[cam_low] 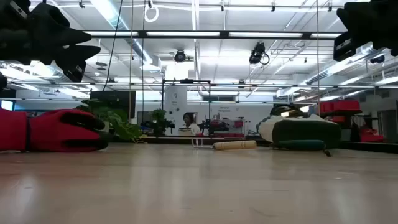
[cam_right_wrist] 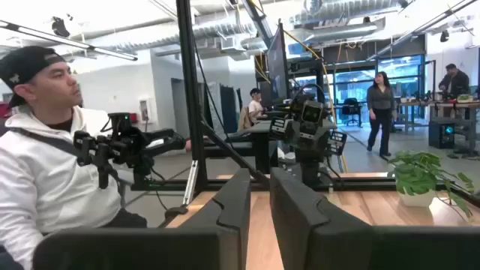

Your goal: Pick & Place Garden tools in Gardening bag

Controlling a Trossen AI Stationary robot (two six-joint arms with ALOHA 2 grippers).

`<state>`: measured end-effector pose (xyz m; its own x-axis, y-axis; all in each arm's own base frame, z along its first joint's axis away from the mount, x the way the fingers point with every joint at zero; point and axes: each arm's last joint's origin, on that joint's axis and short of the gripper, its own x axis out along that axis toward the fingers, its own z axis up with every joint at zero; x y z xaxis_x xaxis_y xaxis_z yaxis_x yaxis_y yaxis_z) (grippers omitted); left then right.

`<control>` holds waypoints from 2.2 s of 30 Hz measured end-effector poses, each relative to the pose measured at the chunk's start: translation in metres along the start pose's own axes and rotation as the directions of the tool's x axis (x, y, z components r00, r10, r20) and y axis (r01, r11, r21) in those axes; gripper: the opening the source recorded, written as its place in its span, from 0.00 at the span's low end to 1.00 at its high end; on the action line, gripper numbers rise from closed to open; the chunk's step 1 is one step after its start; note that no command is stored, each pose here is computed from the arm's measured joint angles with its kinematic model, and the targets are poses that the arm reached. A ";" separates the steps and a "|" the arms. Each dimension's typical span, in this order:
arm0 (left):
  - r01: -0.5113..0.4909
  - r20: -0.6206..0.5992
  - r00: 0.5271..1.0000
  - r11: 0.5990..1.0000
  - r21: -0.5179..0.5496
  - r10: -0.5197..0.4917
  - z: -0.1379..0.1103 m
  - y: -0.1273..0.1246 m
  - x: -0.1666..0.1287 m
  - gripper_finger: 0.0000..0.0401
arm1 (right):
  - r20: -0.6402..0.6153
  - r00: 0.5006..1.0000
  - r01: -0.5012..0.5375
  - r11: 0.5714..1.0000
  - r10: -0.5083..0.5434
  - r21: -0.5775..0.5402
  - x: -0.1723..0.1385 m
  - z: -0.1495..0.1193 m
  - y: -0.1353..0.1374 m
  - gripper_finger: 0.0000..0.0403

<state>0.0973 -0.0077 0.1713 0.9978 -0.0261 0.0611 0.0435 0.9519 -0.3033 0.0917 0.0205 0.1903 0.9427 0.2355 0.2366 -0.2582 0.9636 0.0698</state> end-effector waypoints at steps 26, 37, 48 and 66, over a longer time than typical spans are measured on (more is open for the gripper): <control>0.000 0.000 1.000 1.000 0.000 0.000 0.000 0.000 0.000 0.38 | 0.000 1.000 0.000 1.000 0.000 0.000 0.000 0.000 0.000 0.14; 0.000 0.000 1.000 1.000 0.000 0.000 0.000 0.000 0.000 0.38 | 0.000 1.000 0.000 1.000 0.000 0.000 0.000 0.000 0.000 0.14; -0.013 0.017 1.000 1.000 -0.001 0.013 0.001 0.000 0.000 0.38 | 0.000 1.000 0.000 1.000 0.000 0.000 0.000 0.000 0.000 0.14; -0.008 0.035 0.999 1.000 -0.002 0.008 0.003 0.000 0.000 0.38 | 0.002 1.000 0.000 1.000 0.000 0.000 0.000 0.000 0.000 0.14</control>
<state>0.0970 -0.0071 0.1742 0.9957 -0.0076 0.0920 0.0356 0.9514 -0.3060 0.0916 0.0204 0.1905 0.9423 0.2350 0.2384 -0.2579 0.9637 0.0694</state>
